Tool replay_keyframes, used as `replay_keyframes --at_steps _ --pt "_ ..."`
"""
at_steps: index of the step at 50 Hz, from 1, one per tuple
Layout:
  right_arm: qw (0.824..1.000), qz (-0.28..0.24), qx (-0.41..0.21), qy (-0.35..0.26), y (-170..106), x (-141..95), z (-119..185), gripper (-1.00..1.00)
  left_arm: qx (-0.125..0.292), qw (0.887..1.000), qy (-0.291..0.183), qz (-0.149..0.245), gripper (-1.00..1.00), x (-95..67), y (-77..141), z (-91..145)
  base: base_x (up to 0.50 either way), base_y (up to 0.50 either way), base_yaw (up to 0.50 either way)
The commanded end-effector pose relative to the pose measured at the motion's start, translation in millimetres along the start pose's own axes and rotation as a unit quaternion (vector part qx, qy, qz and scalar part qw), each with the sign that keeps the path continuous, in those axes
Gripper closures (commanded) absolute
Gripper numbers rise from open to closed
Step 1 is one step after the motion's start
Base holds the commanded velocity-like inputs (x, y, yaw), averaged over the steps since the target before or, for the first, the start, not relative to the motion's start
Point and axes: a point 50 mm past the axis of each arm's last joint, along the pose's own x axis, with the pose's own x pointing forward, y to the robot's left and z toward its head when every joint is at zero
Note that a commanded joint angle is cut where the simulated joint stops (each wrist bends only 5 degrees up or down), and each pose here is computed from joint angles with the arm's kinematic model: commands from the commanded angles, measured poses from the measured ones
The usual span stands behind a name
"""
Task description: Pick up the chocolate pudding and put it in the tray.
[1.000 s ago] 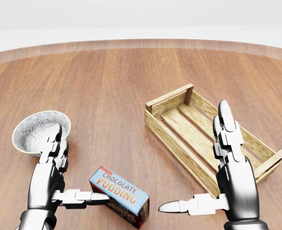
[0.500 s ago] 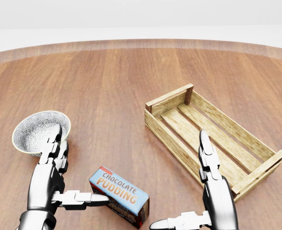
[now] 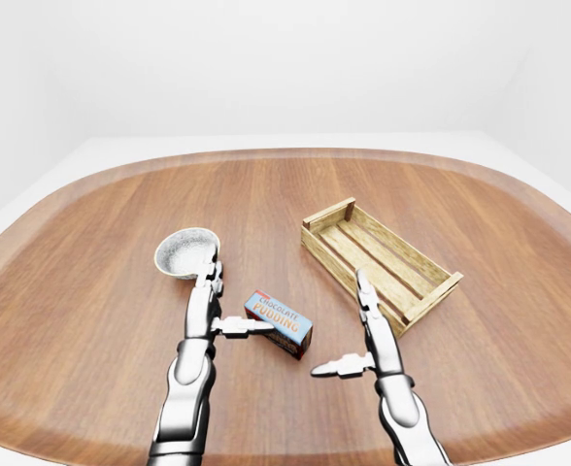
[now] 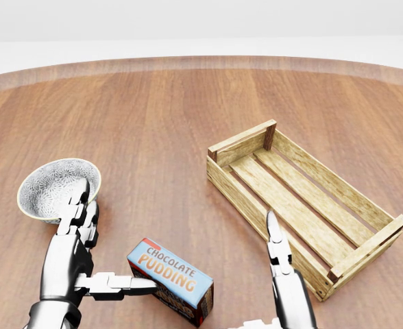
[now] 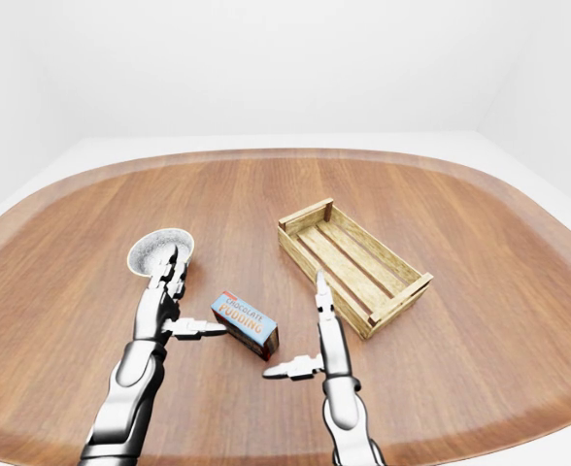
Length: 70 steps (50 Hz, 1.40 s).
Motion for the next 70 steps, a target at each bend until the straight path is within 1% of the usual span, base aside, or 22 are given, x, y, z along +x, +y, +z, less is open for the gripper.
replay_keyframes --at_steps 1,27,38,45,50,70 --pt "1.0 0.008 -0.015 0.011 10.1 1.3 -5.7 -1.0 -0.017 1.0 0.013 0.003 -1.0 1.9 1.7 -2.8 0.0 0.0 0.0" --pt "0.999 0.027 -0.021 0.011 31.5 8.8 -6.7 -1.0 -0.018 1.0 0.013 0.002 -1.0 2.0 1.5 -2.4 0.0 0.0 0.0" --pt "0.998 0.04 -0.029 0.036 43.9 10.7 -18.0 -1.0 -0.017 1.0 0.012 0.001 -1.0 1.8 1.1 -2.4 0.0 0.0 0.0" --pt "0.998 0.043 -0.031 0.037 47.7 11.0 -18.8 -1.0 -0.017 1.0 0.012 0.002 -1.0 2.0 1.4 -2.6 0.0 0.0 0.0" --pt "0.996 0.048 -0.043 0.054 53.2 10.0 -27.4 -1.0 -0.016 1.0 0.011 0.001 -1.0 1.8 1.2 -1.7 0.0 0.0 0.0" --pt "0.994 0.061 -0.054 0.067 66.5 11.0 -33.1 -1.0 -0.015 1.0 0.011 -0.001 -1.0 1.7 0.6 -1.4 0.0 0.0 0.0"
